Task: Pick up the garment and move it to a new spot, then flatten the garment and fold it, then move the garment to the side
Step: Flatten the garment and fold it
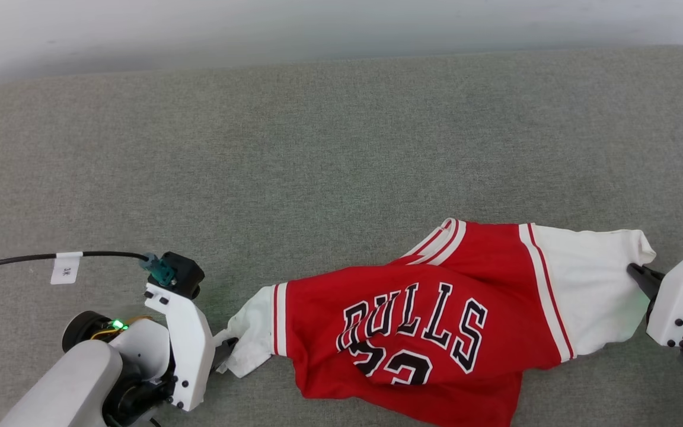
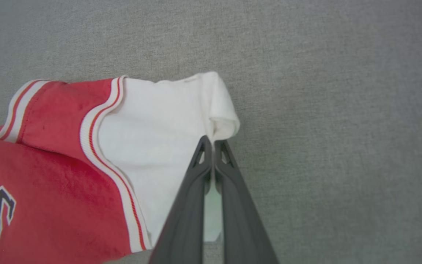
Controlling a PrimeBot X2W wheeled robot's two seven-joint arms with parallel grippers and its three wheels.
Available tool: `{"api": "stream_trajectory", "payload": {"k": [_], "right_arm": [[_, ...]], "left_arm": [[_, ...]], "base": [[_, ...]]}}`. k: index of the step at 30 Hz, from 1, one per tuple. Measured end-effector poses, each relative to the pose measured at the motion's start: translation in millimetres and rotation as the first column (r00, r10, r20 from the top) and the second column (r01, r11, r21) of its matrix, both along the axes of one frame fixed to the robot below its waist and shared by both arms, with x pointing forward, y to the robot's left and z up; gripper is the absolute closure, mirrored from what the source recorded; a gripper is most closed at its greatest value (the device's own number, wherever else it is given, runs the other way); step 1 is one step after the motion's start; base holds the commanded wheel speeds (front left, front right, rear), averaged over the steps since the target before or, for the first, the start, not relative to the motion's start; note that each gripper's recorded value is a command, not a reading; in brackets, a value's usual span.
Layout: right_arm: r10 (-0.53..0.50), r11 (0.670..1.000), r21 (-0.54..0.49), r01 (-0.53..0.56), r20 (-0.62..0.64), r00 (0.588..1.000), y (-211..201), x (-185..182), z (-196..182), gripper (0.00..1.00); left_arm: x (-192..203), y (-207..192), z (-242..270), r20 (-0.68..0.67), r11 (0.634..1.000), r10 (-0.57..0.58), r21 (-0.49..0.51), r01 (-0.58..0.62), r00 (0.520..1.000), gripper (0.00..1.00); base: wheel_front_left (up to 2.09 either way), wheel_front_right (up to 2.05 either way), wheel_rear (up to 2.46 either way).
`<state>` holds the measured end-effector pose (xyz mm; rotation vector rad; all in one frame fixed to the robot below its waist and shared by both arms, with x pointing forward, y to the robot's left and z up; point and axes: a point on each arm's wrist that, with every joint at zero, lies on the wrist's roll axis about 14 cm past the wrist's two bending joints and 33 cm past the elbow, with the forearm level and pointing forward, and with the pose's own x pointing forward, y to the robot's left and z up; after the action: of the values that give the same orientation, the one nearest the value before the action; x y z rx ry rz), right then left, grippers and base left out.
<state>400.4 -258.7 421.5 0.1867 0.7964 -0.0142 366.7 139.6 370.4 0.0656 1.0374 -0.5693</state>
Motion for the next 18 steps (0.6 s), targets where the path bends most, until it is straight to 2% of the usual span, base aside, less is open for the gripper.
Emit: {"api": "stream_trajectory", "payload": {"k": [1,5,10,13,18], "right_arm": [[-0.001,1.0,0.0,0.001,0.0,1.0,0,0,0,1.0],[0.004,1.0,0.0,-0.004,0.006,1.0,2,3,-1,1.0],[0.022,1.0,-0.014,-0.021,0.055,0.998,5,13,12,1.0],[0.029,0.999,-0.042,-0.025,0.093,0.995,2,17,24,1.0],[0.045,0.995,-0.091,-0.027,0.195,0.98,-3,27,57,1.0]], "left_arm": [[-2,-1,-1,-0.017,1.0,-0.01,0.001,0.01,1.0,1.0],[-7,-8,-2,-0.036,0.999,-0.048,0.002,0.048,0.998,1.0],[3,-3,6,0.055,0.998,-0.05,0.032,0.048,0.997,1.0],[34,10,32,0.212,0.997,-0.014,0.08,-0.003,0.977,1.0],[75,29,92,0.464,0.987,0.056,0.108,-0.119,0.884,1.0]], "base": [[0.0,0.0,0.0],[0.0,0.0,0.0],[0.0,0.0,0.0],[0.0,0.0,0.0],[0.0,0.0,0.0]]}}
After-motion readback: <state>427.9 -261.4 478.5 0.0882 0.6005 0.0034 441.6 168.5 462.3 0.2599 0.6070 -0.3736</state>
